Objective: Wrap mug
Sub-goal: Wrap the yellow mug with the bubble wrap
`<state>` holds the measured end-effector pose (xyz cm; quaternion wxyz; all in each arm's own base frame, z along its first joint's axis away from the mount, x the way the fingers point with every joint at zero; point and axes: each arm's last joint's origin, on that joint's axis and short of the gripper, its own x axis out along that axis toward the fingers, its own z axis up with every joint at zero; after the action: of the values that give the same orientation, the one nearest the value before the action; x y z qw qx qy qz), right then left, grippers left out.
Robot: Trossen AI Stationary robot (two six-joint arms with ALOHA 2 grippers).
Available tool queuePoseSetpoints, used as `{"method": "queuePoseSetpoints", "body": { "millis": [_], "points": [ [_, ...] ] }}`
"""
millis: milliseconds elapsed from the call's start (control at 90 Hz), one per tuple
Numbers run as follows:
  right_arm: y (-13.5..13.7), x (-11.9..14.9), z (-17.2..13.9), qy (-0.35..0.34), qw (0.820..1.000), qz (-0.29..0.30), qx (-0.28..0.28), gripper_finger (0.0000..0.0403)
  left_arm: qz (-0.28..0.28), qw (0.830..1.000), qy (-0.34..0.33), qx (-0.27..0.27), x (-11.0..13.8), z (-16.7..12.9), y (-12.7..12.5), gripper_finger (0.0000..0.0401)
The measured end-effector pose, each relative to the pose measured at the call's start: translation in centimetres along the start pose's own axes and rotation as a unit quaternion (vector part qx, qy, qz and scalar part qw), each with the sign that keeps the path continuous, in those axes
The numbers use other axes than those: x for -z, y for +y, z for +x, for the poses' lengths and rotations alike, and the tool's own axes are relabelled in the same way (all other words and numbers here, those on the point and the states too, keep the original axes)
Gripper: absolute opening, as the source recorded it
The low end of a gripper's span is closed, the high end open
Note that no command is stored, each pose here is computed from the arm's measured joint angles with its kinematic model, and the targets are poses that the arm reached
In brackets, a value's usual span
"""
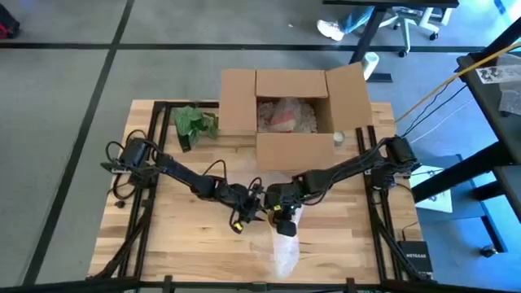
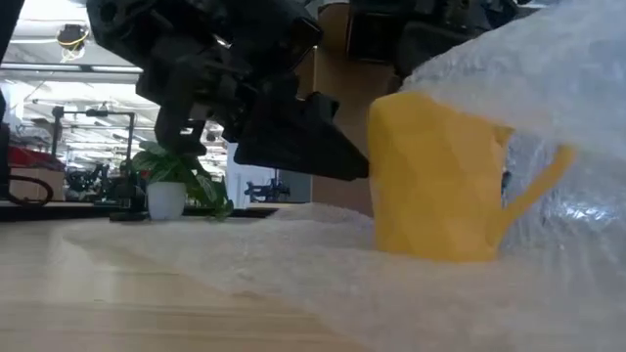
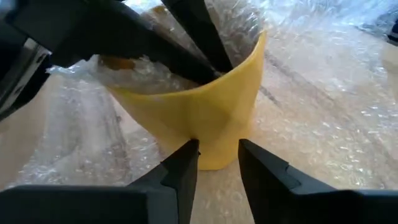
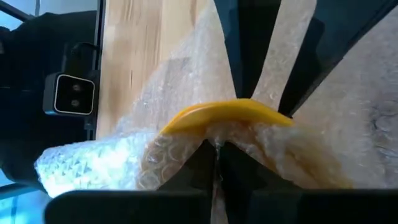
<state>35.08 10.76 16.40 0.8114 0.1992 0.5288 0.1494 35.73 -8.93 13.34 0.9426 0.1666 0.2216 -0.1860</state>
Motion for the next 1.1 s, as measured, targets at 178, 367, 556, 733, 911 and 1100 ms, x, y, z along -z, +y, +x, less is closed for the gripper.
{"method": "queuePoseSetpoints", "body": {
  "millis": [178,367,556,733,911,1100],
  "points": [
    [0.7,-0.2,-1.3,-0.029,1.000,-0.009,0.008,0.0005,-0.002,1.000,0.001,0.000,0.0,0.0,0.0,0.0100],
    [1.0,-0.2,-2.4,-0.040,0.999,-0.007,0.012,0.0005,-0.004,1.000,0.002,0.000,0.0,0.0,0.0,0.0100],
    [1.0,-0.1,-2.4,-0.035,0.999,0.000,0.014,0.0005,-0.003,1.000,0.002,0.002,0.0,0.0,-0.1,0.0100],
    [1.0,-0.2,-2.5,-0.034,0.999,-0.005,0.014,0.0002,-0.002,1.000,0.000,0.001,-0.1,0.0,-0.1,0.0100],
    [1.0,-0.2,-2.5,-0.037,0.999,-0.006,0.016,0.0027,-0.003,1.000,0.000,0.001,-0.1,0.0,-0.1,0.0100],
    [1.0,0.0,-2.6,-0.027,0.999,0.009,0.016,0.0078,-0.003,1.000,0.001,0.002,0.0,0.0,-0.1,0.0100]
  ]
}}
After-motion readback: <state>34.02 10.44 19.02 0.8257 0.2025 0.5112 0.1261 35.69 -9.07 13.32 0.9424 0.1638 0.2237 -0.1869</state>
